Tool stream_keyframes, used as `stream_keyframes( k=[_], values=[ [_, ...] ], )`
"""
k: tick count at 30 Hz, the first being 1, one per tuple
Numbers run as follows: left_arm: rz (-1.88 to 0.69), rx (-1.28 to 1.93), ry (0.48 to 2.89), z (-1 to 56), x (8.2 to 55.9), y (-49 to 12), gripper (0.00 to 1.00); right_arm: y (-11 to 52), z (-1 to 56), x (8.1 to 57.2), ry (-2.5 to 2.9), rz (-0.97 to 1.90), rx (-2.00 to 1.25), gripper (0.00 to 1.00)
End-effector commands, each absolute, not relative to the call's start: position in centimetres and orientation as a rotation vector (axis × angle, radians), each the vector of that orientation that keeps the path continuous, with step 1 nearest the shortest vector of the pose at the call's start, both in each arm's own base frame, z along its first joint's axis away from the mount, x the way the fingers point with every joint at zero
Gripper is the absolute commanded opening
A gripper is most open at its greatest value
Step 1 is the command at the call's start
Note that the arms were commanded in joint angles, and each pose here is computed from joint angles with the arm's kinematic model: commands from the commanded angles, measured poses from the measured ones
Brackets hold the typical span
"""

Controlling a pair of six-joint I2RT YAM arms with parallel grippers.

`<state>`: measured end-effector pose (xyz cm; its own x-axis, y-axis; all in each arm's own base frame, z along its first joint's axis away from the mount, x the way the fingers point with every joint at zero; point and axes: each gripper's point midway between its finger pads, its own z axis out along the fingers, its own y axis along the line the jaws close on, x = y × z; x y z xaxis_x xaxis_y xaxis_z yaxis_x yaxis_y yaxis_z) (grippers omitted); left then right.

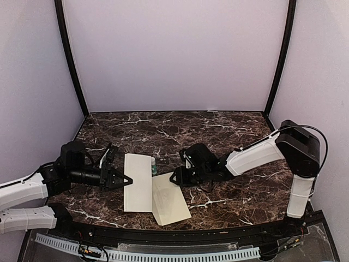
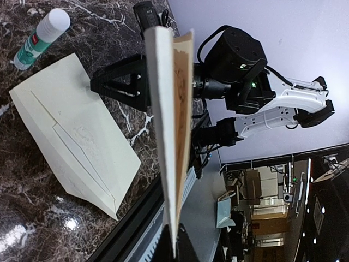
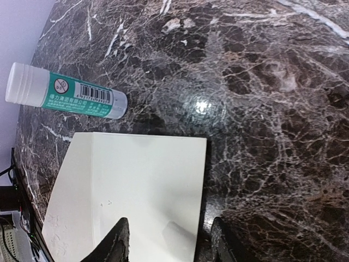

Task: Place the letter into the envelope and seal it
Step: Place the letter in the envelope.

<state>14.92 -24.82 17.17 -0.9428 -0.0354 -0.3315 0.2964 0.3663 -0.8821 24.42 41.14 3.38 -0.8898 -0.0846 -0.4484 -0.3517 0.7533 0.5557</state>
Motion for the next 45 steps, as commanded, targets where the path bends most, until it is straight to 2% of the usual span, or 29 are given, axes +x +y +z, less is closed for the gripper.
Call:
stream_keyframes(
  k=[1,15,34,45],
  values=[
    [-1.683,0.028,2.283,17.9,14.6,-26.1,0.00,40.2,4.9,24.2,2.524,0.883,-0.340,0.49],
    [-1.634,-0.399,2.393,12.3,14.1,-26.1,0.00,37.8,5.5,22.6,2.508,0.924,-0.304,0.50],
    [-1.545,-0.426,2.637,7.2,12.1,-26.2,0.00,39.4,4.8,21.8,2.513,1.023,-0.367,0.50],
    [-1.517,-0.417,2.664,6.3,12.1,-26.3,0.00,39.7,4.1,21.4,2.532,1.037,-0.378,0.50]
  ],
)
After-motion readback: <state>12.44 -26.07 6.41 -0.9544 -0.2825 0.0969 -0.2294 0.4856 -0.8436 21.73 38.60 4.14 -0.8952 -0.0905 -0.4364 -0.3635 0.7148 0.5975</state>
